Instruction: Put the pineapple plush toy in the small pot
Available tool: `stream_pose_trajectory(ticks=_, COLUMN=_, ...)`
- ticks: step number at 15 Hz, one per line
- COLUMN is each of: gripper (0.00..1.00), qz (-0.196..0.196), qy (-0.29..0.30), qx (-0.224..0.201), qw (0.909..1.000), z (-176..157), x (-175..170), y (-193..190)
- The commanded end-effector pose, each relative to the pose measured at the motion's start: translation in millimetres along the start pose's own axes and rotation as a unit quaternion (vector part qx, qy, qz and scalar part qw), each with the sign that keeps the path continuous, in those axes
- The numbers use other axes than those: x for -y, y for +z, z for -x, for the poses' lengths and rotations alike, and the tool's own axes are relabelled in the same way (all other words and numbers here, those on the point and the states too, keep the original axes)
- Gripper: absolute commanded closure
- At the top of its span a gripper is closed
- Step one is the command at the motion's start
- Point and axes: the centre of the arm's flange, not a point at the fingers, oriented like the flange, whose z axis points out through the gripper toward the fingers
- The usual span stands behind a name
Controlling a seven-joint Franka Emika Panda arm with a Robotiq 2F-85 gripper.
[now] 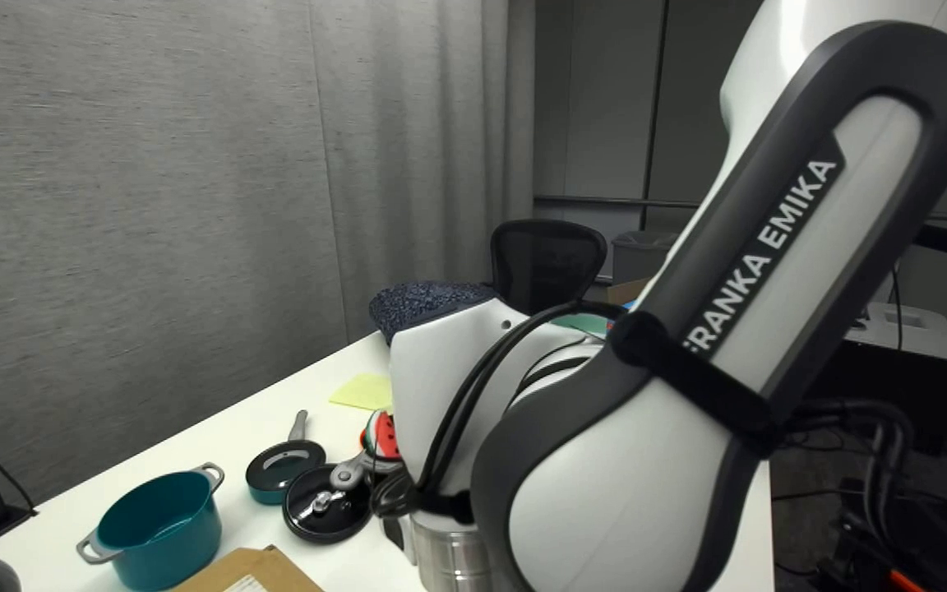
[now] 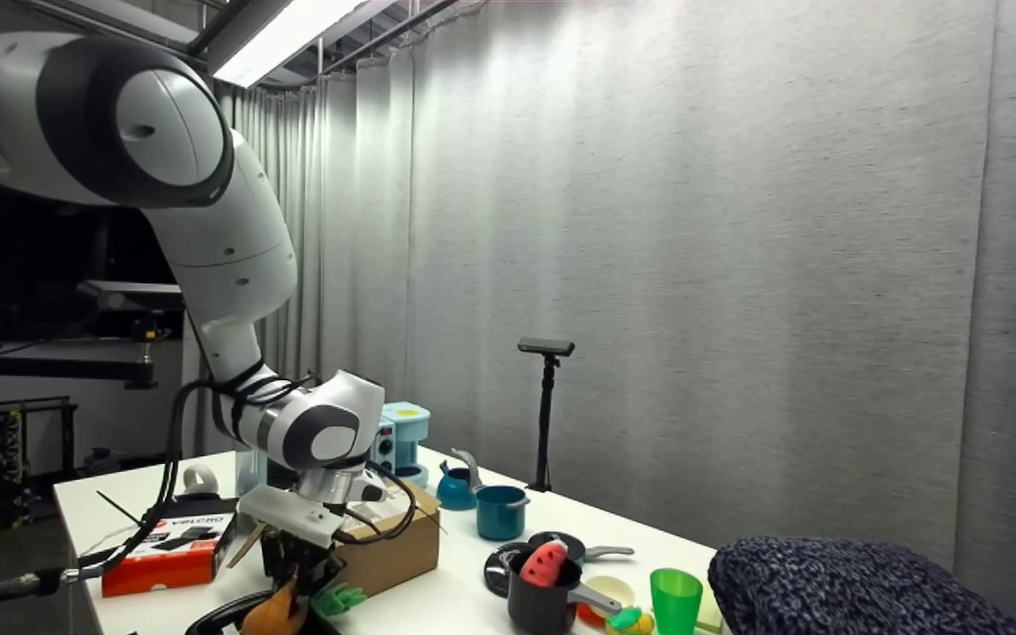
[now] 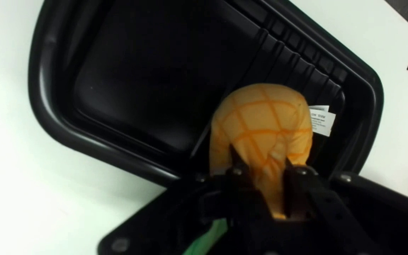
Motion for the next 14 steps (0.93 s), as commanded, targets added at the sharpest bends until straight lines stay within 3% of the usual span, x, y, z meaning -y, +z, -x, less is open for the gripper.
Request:
stream_pose_trajectory(ticks=1, gripper=0.96, qz=0.001, qy=-0.012, qx=0.032, qw=0.9994, z=7.3, x=-9.4, y=-19.4)
stream_pose_trajectory(ticks=5, gripper=0.96, qz=0.037, qy=0.027, qx=0.042, qw=0.9980, z=31.0, x=-38.8, y=-68.1)
stream_pose_trajectory(ticks=9, gripper=0.96, qz=0.083, qy=0.086, qx=0.009, qw=0.9928, z=51.8, x=-76.0, y=-124.1)
stream_pose_trajectory(ticks=14, gripper=0.96, qz=0.103, qy=0.199, qx=-0.057, qw=0.9728, z=76.5, x=-125.5, y=-173.5)
